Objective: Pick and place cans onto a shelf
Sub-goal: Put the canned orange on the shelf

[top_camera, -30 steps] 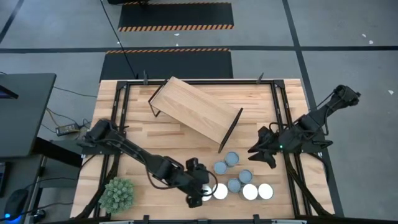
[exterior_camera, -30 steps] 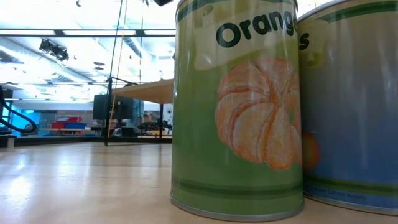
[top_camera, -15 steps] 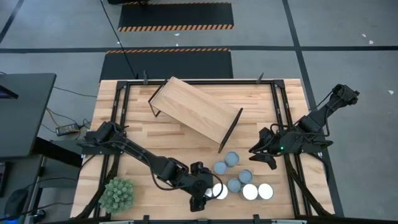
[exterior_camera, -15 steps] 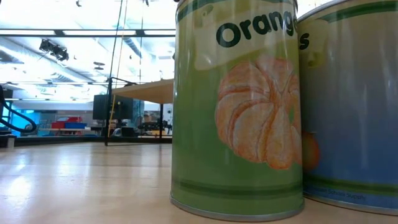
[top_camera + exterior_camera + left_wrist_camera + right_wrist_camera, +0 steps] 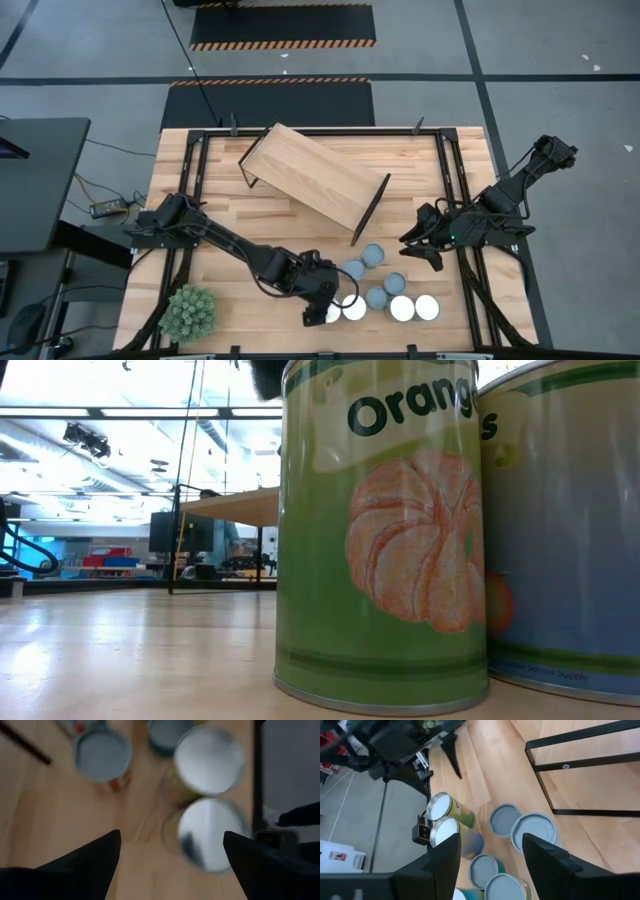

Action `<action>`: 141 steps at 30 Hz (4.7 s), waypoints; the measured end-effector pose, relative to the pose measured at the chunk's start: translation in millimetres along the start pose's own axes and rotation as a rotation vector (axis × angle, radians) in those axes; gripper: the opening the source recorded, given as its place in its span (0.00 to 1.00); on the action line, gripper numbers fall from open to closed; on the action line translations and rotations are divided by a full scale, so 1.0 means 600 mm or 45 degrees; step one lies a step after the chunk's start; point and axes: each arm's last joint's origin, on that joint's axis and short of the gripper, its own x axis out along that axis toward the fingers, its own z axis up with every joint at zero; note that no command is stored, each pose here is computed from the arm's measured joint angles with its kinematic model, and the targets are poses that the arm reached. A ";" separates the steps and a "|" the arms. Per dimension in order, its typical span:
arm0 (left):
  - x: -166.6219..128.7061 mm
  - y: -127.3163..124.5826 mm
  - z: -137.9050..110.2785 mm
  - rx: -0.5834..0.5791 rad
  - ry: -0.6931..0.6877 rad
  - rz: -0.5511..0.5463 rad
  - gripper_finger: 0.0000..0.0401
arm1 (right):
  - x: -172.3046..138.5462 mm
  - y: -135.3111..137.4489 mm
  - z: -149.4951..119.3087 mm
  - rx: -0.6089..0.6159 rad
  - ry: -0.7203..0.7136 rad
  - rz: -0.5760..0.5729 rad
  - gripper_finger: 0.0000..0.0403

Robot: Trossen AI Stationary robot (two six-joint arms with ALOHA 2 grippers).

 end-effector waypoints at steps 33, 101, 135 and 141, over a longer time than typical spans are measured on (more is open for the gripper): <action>0.044 -0.009 -0.020 -0.127 0.127 -0.023 0.31 | 0.000 0.000 0.000 0.005 -0.011 -0.006 0.54; -0.008 0.189 0.033 0.419 0.411 0.108 0.00 | 0.000 0.003 0.003 0.051 -0.033 0.014 0.54; -0.082 0.305 -0.115 0.229 0.409 0.129 0.00 | 0.004 -0.003 0.018 0.095 -0.129 -0.024 0.54; -0.081 0.310 -0.109 0.253 0.378 0.105 0.00 | 0.005 -0.006 0.023 0.111 -0.146 -0.037 0.54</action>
